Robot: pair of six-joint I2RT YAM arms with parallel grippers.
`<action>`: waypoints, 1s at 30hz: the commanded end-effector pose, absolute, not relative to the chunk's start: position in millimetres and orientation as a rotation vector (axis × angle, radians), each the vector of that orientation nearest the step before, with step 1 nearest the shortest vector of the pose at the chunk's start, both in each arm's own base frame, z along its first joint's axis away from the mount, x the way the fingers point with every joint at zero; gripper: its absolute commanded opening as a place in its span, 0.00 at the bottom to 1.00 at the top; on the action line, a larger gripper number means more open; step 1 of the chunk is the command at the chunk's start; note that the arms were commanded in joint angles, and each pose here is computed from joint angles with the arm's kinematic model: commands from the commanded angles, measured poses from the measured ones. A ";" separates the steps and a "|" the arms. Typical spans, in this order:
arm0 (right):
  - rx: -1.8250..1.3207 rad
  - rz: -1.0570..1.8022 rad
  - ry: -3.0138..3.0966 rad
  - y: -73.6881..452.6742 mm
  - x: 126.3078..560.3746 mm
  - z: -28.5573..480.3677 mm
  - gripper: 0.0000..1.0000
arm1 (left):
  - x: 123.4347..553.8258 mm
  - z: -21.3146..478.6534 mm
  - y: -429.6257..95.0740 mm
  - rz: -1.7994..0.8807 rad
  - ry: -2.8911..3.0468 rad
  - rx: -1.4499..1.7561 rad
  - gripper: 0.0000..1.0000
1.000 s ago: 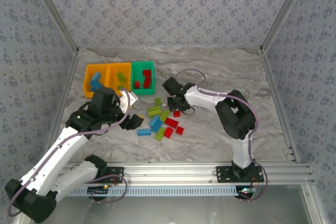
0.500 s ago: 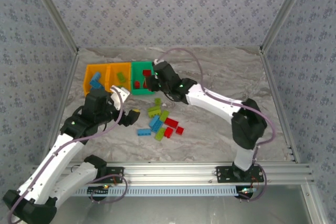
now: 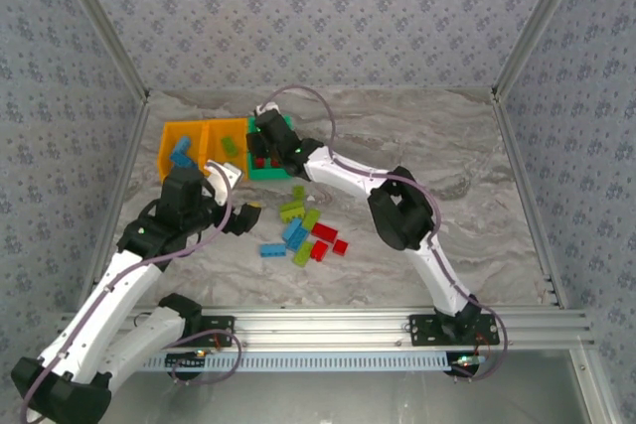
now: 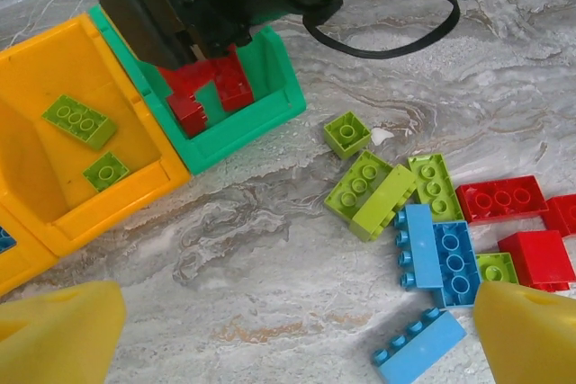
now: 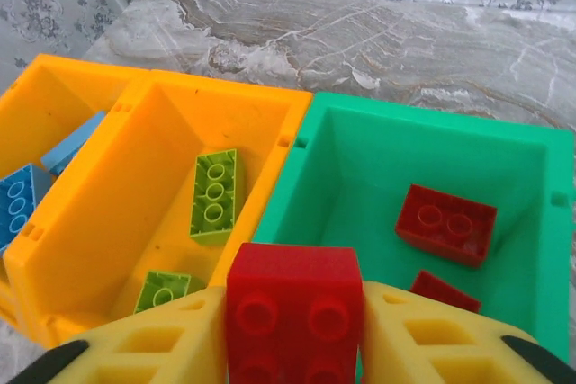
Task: Sort the legos into containers by color
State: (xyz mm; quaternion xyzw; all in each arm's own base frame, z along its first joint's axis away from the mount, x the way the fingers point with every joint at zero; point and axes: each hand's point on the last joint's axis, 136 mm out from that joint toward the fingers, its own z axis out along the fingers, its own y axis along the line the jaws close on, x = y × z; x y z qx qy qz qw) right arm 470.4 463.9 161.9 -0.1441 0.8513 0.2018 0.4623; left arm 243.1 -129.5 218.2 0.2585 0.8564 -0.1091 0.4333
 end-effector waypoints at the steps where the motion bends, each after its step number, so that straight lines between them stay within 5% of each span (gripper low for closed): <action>1: -0.336 0.448 2.065 455.5 479.6 187.4 0.48 | 246.3 223.3 -128.7 -0.269 2.118 0.624 0.99; 9: -0.405 0.395 2.144 425.5 447.8 217.2 0.50 | 247.7 220.9 -126.0 -0.256 2.133 0.604 0.99; 16: -0.566 0.454 2.298 366.2 358.2 227.6 0.63 | 240.2 194.4 -121.7 -0.340 2.468 0.291 0.99; 22: -0.627 0.529 2.501 321.0 284.5 197.3 0.78 | 238.0 157.4 -171.3 -0.567 2.604 0.090 0.90; 30: -0.509 0.441 2.605 279.4 270.5 169.2 0.87 | 276.9 110.1 -221.5 -0.549 2.642 0.043 0.94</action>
